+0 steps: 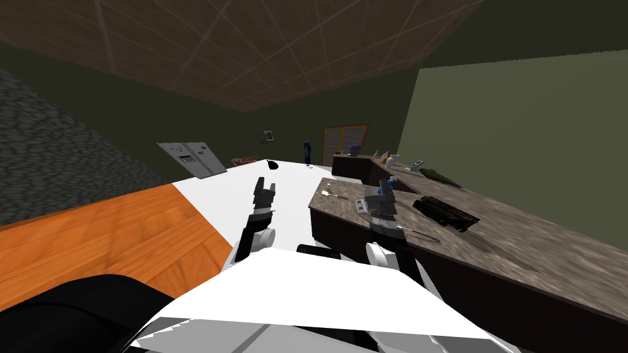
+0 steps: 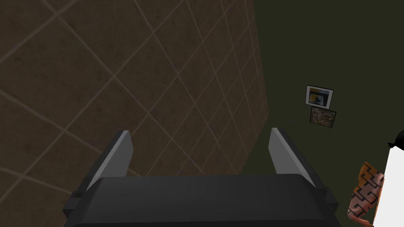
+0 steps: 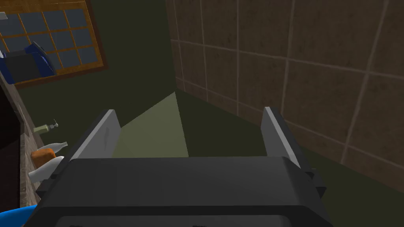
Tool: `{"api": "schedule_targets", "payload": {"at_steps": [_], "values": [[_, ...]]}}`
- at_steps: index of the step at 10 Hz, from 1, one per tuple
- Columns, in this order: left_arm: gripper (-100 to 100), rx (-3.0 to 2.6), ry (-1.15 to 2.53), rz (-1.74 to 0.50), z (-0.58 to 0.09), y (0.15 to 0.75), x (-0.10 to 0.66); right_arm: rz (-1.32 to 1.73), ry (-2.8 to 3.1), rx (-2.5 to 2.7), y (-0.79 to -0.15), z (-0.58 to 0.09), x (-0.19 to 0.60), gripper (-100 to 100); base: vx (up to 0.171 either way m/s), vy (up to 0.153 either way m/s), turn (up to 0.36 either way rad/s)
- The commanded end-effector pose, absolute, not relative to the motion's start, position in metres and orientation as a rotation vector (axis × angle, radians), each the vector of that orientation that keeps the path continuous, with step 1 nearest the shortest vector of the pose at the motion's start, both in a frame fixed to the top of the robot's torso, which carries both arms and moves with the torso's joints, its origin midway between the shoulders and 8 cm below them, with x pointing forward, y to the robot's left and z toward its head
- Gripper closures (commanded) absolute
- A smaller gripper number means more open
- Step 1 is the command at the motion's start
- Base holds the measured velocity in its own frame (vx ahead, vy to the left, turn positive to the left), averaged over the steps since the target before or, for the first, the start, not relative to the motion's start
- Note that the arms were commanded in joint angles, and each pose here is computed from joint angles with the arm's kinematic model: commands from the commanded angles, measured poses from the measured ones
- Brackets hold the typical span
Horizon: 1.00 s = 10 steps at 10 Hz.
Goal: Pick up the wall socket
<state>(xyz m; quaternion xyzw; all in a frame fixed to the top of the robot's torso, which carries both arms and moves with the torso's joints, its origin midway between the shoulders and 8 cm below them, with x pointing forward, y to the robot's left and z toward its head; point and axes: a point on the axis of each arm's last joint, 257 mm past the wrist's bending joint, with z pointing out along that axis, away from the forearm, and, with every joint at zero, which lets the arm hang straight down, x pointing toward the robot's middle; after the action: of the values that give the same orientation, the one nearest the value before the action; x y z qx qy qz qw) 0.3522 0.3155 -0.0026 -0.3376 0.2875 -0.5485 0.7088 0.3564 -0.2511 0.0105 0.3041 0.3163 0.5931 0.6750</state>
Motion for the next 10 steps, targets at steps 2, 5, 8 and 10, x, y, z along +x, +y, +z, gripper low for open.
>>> {"api": "schedule_targets", "payload": {"at_steps": [2,5,8,10], "values": [[0,-0.749,0.638,-1.218,-0.003,0.316,0.352,1.274,0.829,0.626,-0.24,-0.003,0.364,-100,-0.013,-0.026,-0.046],[0,-0.749,0.638,-1.218,-0.003,0.316,0.352,1.159,0.985,0.538,-0.229,-0.026,0.375,-100,-0.017,-0.052,-0.031],[0,-0.749,0.638,-1.218,-0.003,0.316,0.352,1.05,1.11,0.448,-0.222,-0.047,0.383,-100,-0.014,-0.037,-0.015],[0,-0.749,0.638,-1.218,-0.003,0.316,0.352,0.984,1.183,0.382,-0.219,-0.06,0.387,-100,-0.018,-0.034,-0.006]]}}
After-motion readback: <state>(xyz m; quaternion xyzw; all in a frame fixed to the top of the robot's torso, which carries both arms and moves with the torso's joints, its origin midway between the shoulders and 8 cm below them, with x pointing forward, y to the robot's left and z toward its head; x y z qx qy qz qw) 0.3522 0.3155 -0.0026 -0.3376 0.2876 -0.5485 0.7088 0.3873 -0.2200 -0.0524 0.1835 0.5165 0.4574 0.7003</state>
